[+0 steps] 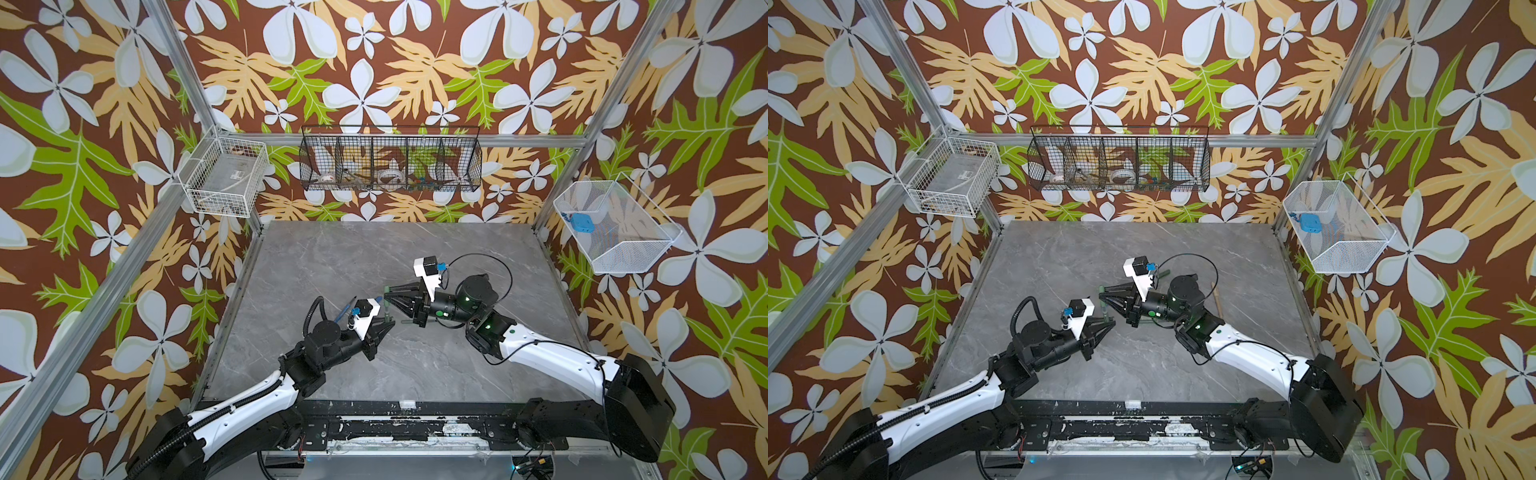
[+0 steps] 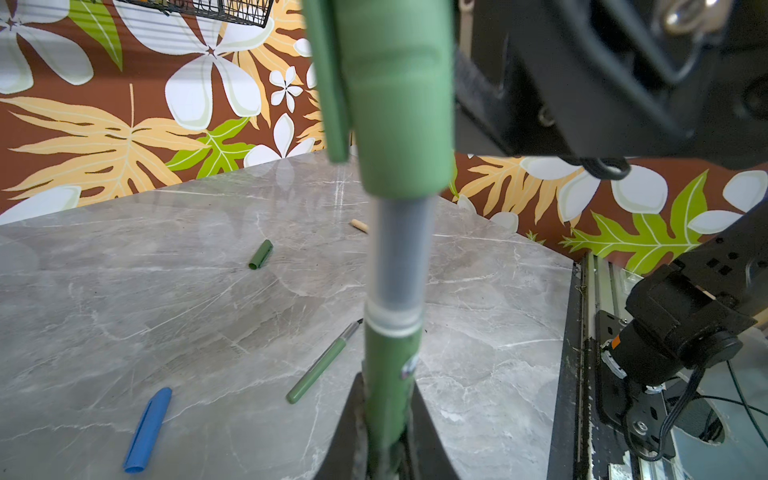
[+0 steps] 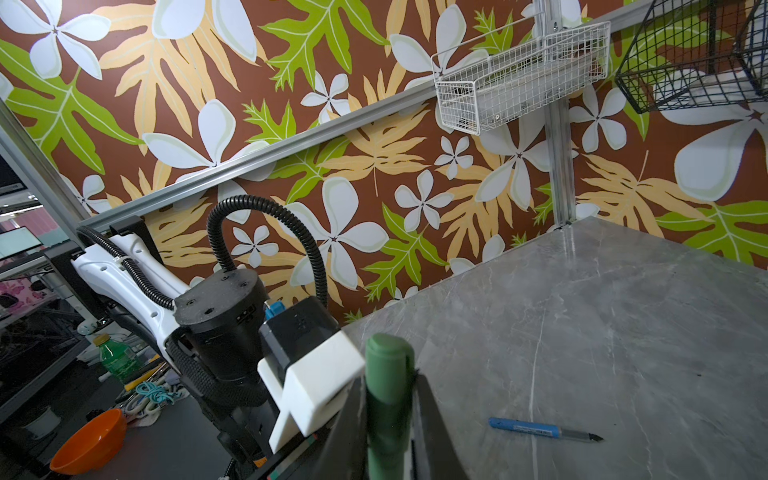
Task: Insert the pens into the pen caps
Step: 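Push the green cap down over the pen nib with the right gripper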
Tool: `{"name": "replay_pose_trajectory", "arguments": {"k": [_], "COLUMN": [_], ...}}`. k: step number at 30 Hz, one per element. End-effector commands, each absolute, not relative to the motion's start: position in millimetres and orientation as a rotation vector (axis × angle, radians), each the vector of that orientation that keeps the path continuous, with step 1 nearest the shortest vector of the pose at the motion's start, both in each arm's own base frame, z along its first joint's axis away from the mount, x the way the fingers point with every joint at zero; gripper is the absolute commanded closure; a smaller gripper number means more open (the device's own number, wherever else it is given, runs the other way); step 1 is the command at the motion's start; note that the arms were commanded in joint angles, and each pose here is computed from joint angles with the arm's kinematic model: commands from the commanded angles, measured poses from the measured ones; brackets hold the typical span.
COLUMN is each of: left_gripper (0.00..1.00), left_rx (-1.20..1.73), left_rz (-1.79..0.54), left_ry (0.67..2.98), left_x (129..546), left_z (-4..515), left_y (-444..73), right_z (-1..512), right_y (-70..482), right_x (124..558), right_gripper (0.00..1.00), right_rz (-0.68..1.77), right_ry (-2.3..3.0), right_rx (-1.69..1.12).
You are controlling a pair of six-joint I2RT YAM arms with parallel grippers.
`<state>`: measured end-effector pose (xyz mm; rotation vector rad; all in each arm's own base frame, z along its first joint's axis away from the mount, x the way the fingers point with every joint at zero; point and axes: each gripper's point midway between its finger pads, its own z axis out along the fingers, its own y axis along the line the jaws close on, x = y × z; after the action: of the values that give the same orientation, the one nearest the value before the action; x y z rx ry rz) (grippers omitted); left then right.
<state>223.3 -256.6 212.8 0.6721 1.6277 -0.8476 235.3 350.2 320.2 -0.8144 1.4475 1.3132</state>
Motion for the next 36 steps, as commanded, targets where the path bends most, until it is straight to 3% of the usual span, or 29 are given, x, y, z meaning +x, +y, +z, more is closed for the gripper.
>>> {"name": "replay_pose_trajectory", "arguments": {"k": [1,5,10,19,28,36], "left_gripper": [1.0,1.0,1.0,1.0,1.0,1.0], "left_rx": [0.662,0.651,0.651,0.659,0.652,0.669], "left_rz": [-0.856,-0.849,-0.846,-0.842,-0.853,-0.859], "left_ry": [1.59,1.579,1.581,1.599,1.591,1.618], "left_x": [223.2,222.8,223.4,225.2,224.5,226.3], "left_z": [223.8,226.5,225.8,222.8,223.3,217.8], "left_y": [-256.7,-253.8,-253.9,-256.0,-255.9,-260.7], "right_z": [319.3,309.5,306.1,305.4,300.2,305.2], "right_y": [350.8,352.2,351.2,346.8,309.2,295.8], "right_x": [235.8,236.0,236.8,234.0,244.6,240.1], "right_gripper": [0.84,0.83,0.75,0.52,0.43,0.37], "right_rz": [1.258,1.195,1.169,1.158,1.022,0.977], "right_ry": [1.458,1.5,1.524,1.568,1.719,1.748], "right_rx": [-0.834,-0.861,-0.872,-0.873,-0.661,-0.644]}}
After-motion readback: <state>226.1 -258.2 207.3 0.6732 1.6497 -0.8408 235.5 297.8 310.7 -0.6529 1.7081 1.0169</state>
